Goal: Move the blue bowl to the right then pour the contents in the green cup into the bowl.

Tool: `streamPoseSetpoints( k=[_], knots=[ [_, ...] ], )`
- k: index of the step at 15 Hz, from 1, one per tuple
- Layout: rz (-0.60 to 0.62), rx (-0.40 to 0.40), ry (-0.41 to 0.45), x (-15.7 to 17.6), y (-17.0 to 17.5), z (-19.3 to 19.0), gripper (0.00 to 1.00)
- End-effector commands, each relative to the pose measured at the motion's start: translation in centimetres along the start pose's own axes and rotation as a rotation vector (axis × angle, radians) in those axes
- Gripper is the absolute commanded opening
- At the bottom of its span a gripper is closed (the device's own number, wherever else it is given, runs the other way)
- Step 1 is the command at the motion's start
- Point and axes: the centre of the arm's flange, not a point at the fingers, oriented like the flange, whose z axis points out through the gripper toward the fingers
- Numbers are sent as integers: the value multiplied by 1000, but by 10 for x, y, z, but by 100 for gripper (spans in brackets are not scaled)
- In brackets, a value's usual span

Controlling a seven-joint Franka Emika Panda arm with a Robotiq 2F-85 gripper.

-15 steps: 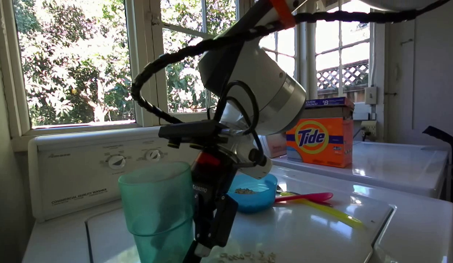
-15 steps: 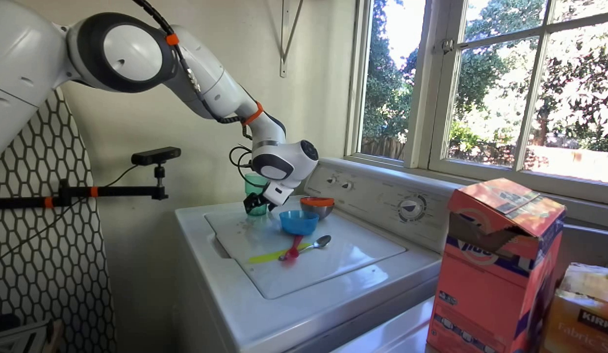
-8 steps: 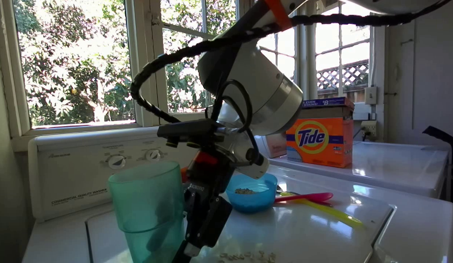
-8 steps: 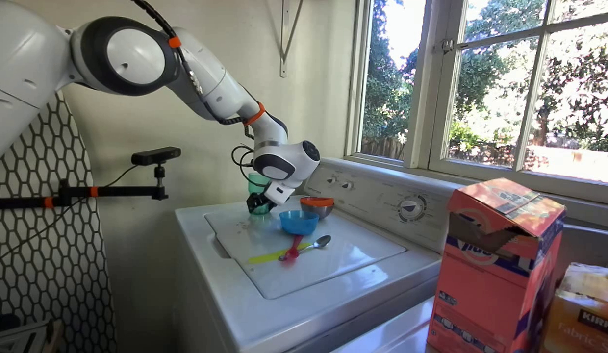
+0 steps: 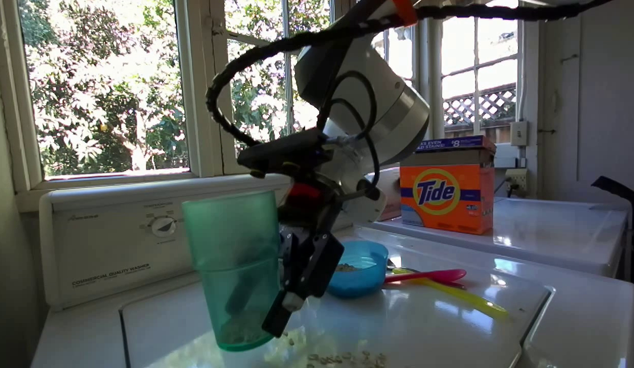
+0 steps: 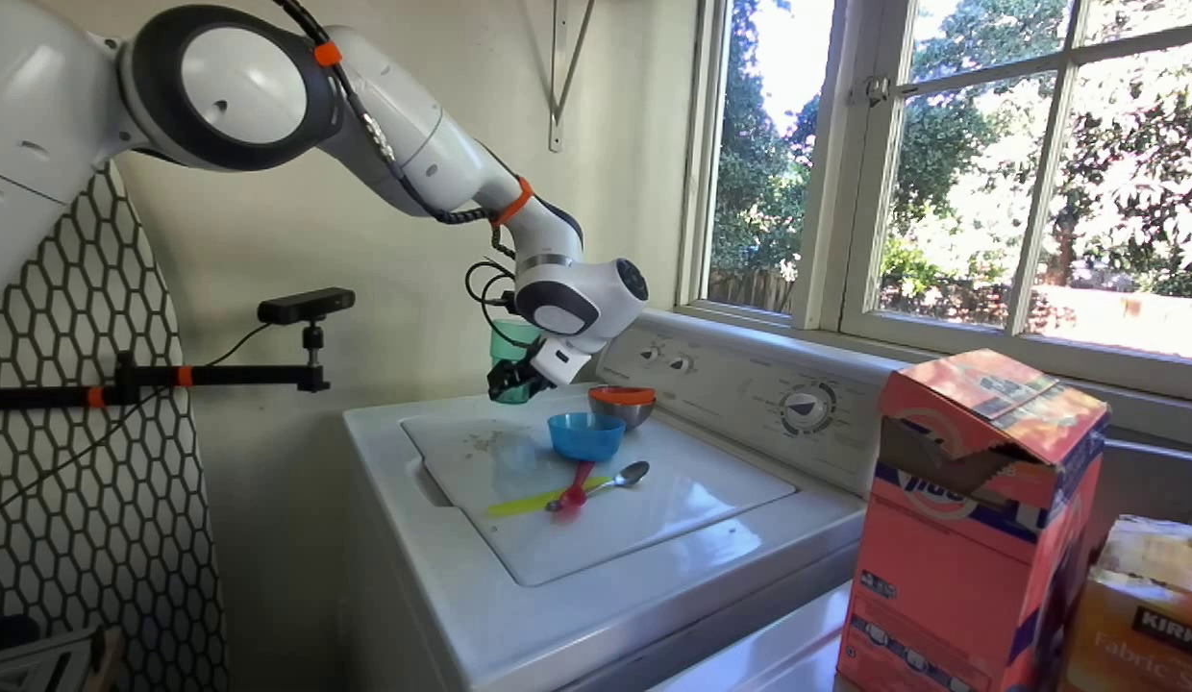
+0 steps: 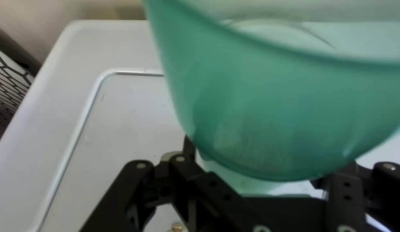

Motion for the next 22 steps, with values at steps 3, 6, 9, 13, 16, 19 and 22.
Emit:
streamPoseSetpoints(
  k=[3,6,9,13,16,19,22],
  knots=[
    [-84,-91,22,-27,30,-60,50],
    [-153,-139,109,-39,51,-88,50],
    [-193,-100,300,-39,57,-111,50],
    [-230,-87,522,-32,58,-131,50],
    [-247,-26,678,-27,48,-135,50],
    [-231,57,821,-28,33,-134,50],
    [-220,121,970,-32,23,-134,50]
  ],
)
